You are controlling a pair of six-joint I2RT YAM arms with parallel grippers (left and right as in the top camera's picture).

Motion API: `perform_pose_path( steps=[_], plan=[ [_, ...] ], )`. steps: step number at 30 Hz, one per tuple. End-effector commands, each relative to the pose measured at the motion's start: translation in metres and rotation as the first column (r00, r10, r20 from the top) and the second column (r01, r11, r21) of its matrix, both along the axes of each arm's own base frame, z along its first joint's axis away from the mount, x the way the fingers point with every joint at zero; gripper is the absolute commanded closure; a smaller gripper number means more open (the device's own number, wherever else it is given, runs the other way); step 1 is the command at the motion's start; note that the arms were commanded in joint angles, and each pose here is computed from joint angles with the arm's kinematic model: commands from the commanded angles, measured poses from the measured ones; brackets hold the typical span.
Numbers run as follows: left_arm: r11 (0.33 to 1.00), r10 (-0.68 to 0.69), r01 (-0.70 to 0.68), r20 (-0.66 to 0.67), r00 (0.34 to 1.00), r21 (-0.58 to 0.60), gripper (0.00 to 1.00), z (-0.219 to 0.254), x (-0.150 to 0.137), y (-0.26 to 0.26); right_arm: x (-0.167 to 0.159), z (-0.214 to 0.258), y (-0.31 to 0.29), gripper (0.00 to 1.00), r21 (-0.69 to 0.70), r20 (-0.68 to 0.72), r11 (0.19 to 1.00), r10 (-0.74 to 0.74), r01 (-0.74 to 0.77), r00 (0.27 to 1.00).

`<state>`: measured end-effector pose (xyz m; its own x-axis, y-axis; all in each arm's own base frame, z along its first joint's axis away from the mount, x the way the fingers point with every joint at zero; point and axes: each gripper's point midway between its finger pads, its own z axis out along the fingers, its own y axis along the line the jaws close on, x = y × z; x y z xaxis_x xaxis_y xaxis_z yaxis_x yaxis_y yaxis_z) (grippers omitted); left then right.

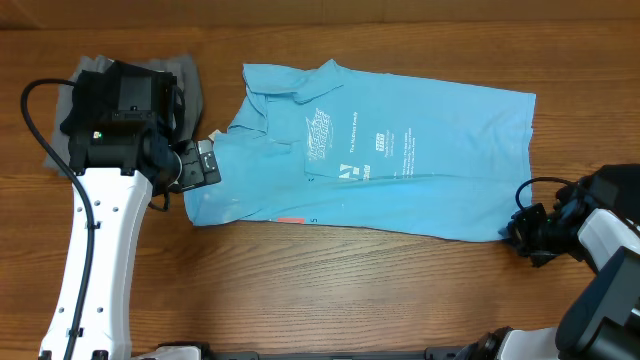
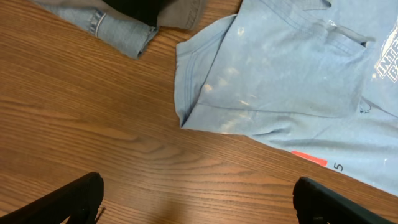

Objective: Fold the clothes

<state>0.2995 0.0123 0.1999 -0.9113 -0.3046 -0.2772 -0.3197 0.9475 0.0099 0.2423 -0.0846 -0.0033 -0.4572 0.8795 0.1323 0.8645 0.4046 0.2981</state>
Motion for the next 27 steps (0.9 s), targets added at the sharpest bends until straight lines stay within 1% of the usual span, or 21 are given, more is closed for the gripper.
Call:
perform_pose_path(
  steps=[1, 3, 4, 6, 10, 11, 12, 13, 14, 15, 19, 21, 23, 24, 27],
  plan=[
    [0.999, -0.036, 0.036, -0.001, 0.999, -0.007, 0.0, 0.0, -0.002, -0.002, -0.031, -0.025, -0.03, 0.94, -0.169, -0.174, 0.984, -0.084, 0.055, 0.981],
    [0.999, -0.037, 0.037, 0.003, 0.999, -0.008, 0.0, 0.0, -0.001, -0.002, -0.039, -0.022, -0.054, 0.96, -0.277, -0.217, 0.955, -0.171, 0.107, 0.961],
    [0.999, -0.037, 0.037, 0.004, 0.999, -0.008, 0.0, 0.0, -0.001, -0.002, -0.041, -0.021, -0.059, 0.96, -0.3, -0.223, 0.946, -0.191, 0.119, 0.956],
    [0.999, -0.037, 0.037, 0.002, 0.999, -0.009, 0.0, -0.001, -0.001, -0.002, -0.039, -0.018, -0.064, 0.96, -0.317, -0.217, 0.939, -0.21, 0.135, 0.953],
    [0.998, -0.052, 0.051, -0.019, 0.998, -0.033, 0.0, -0.008, -0.005, -0.007, -0.036, -0.012, -0.074, 0.92, -0.35, -0.21, 0.925, -0.229, 0.146, 0.95],
    [0.998, -0.053, 0.052, -0.024, 0.998, -0.04, 0.0, -0.01, -0.006, -0.008, -0.031, -0.011, -0.074, 0.82, -0.335, -0.193, 0.929, -0.229, 0.156, 0.954],
    [0.998, -0.054, 0.052, -0.029, 0.998, -0.04, 0.0, -0.012, -0.006, -0.008, -0.024, -0.009, -0.07, 0.59, -0.301, -0.17, 0.942, -0.208, 0.15, 0.963],
    [0.998, -0.057, 0.056, -0.032, 0.998, -0.042, 0.0, -0.015, -0.007, -0.008, -0.019, -0.007, -0.066, 0.51, -0.275, -0.155, 0.952, -0.178, 0.131, 0.972],
    [0.996, -0.073, 0.071, -0.033, 0.997, -0.055, 0.0, -0.018, -0.006, -0.011, -0.017, -0.005, -0.065, 0.46, -0.265, -0.152, 0.955, -0.174, 0.13, 0.973],
    [0.991, -0.105, 0.102, -0.033, 0.994, -0.088, 0.0, -0.024, -0.006, -0.018, -0.015, 0.001, -0.065, 0.44, -0.256, -0.155, 0.957, -0.177, 0.134, 0.972],
    [0.977, -0.158, 0.149, -0.05, 0.986, -0.154, 0.0, -0.052, -0.01, -0.03, -0.006, 0.034, -0.07, 0.41, -0.26, -0.129, 0.955, -0.179, 0.141, 0.975],
    [0.973, -0.174, 0.167, -0.032, 0.984, -0.16, 0.0, -0.07, -0.006, -0.032, 0.001, 0.053, -0.067, 0.4, -0.236, -0.091, 0.961, -0.17, 0.144, 0.981],
    [0.968, -0.192, 0.191, 0.004, 0.981, -0.161, 0.0, -0.086, 0.001, -0.034, 0.013, 0.07, -0.056, 0.39, -0.183, -0.02, 0.978, -0.106, 0.1, 0.994],
    [0.968, -0.195, 0.198, 0.033, 0.98, -0.155, 0.0, -0.098, 0.007, -0.034, 0.022, 0.08, -0.043, 0.39, -0.13, 0.046, 0.99, -0.049, 0.054, 0.998],
    [0.954, -0.237, 0.25, 0.096, 0.967, -0.163, 0.0, -0.116, 0.017, -0.04, 0.035, 0.092, -0.017, 0.39, -0.043, 0.146, 0.998, 0.057, -0.051, 0.988]
  ],
)
